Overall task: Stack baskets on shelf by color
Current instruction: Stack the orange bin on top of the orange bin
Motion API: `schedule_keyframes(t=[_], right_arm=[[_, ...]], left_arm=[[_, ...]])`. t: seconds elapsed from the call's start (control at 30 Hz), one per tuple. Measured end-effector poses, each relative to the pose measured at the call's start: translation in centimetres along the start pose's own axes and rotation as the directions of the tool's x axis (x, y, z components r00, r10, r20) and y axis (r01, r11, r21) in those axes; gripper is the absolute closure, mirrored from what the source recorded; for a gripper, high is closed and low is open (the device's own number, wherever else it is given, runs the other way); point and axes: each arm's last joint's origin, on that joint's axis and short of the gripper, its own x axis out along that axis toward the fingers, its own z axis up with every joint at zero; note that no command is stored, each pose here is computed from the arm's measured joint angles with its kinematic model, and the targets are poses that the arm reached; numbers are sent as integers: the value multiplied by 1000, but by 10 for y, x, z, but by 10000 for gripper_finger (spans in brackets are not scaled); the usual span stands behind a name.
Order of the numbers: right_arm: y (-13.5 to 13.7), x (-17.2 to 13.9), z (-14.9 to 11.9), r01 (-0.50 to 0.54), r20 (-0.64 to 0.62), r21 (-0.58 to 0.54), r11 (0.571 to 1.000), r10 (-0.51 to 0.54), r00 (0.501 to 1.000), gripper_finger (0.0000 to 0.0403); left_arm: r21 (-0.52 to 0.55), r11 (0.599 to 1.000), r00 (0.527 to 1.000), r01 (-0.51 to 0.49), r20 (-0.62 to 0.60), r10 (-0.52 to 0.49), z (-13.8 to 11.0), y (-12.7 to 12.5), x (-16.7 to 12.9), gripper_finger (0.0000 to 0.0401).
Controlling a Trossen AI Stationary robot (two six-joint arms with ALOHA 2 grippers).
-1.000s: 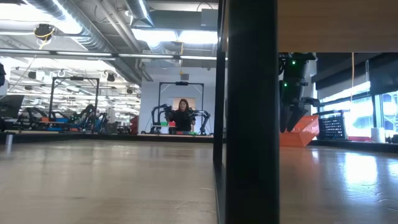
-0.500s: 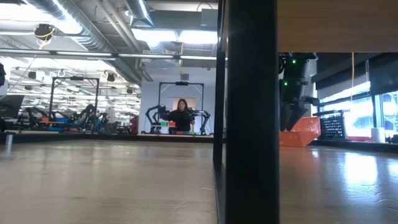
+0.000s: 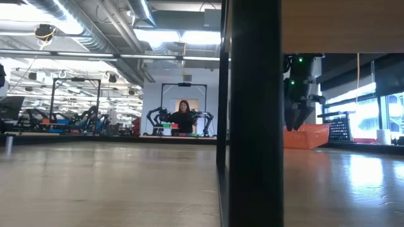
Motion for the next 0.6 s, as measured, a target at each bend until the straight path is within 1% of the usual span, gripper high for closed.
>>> schedule_keyframes(t=[0.23,0.37,0.5,0.6], right_arm=[[-3,-6,1,-1,22,-8,1000,1,1000,287],[-6,-4,-1,20,-9,-36,999,-20,1000,287],[-10,-3,1,53,2,-36,998,-53,999,287],[-10,-3,1,57,3,-42,998,-57,998,287]], left_arm=[[0,1000,1000,0,0,0,0,0,0,354],[0,1000,1000,0,0,0,0,0,0,354],[0,1000,1000,0,0,0,0,0,0,354],[0,1000,1000,0,0,0,0,0,0,354]])
